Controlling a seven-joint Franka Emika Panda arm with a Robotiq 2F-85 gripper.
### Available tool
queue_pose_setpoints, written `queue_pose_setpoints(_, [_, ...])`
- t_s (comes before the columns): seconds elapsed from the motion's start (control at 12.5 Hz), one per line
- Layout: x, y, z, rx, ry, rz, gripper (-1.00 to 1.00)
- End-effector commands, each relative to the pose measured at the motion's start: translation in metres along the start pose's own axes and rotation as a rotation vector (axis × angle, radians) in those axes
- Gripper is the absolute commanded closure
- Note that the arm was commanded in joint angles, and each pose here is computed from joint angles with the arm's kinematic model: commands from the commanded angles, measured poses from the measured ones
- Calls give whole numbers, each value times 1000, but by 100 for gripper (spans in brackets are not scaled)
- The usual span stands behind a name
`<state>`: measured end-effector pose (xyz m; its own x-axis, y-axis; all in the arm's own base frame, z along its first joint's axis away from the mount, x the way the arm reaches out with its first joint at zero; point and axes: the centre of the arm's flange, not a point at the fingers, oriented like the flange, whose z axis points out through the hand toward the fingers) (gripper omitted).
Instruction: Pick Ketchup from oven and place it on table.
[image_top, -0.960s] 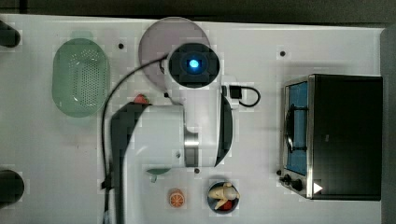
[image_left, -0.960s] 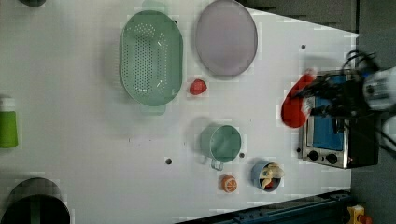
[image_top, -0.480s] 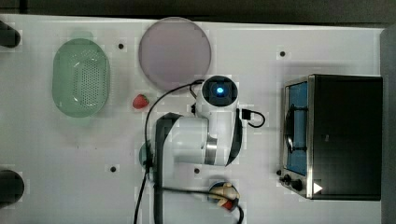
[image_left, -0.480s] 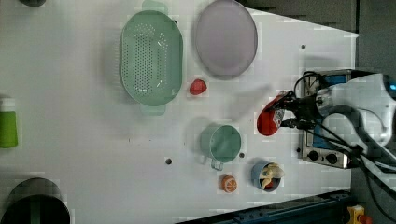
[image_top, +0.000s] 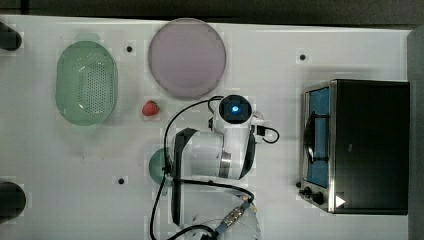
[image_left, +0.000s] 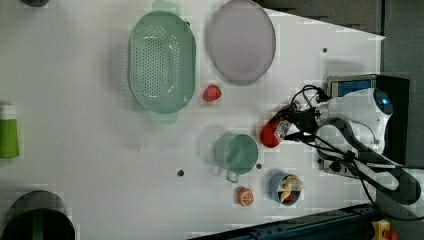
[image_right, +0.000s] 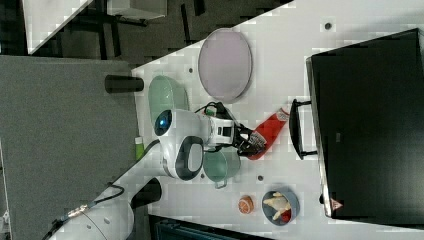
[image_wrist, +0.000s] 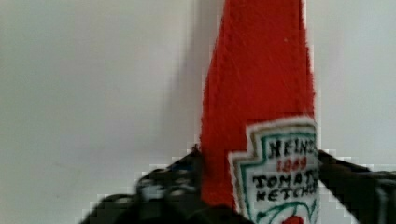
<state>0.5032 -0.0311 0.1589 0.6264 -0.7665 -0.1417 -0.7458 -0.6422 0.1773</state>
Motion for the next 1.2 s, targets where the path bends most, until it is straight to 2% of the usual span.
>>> queue_pose_setpoints(0.08, [5, -25, -56, 111, 91, -27, -100])
queue_pose_setpoints(0.48, [5, -29, -185, 220, 143, -25, -100])
queue_pose_setpoints(0.8, [-6, -18, -309, 271, 159, -43, -100])
queue_pose_setpoints(1.04, [-13, -14, -372, 283, 173, -59, -100])
queue_pose_setpoints(1.2, [-19, -6, -396, 248, 140, -65, -100])
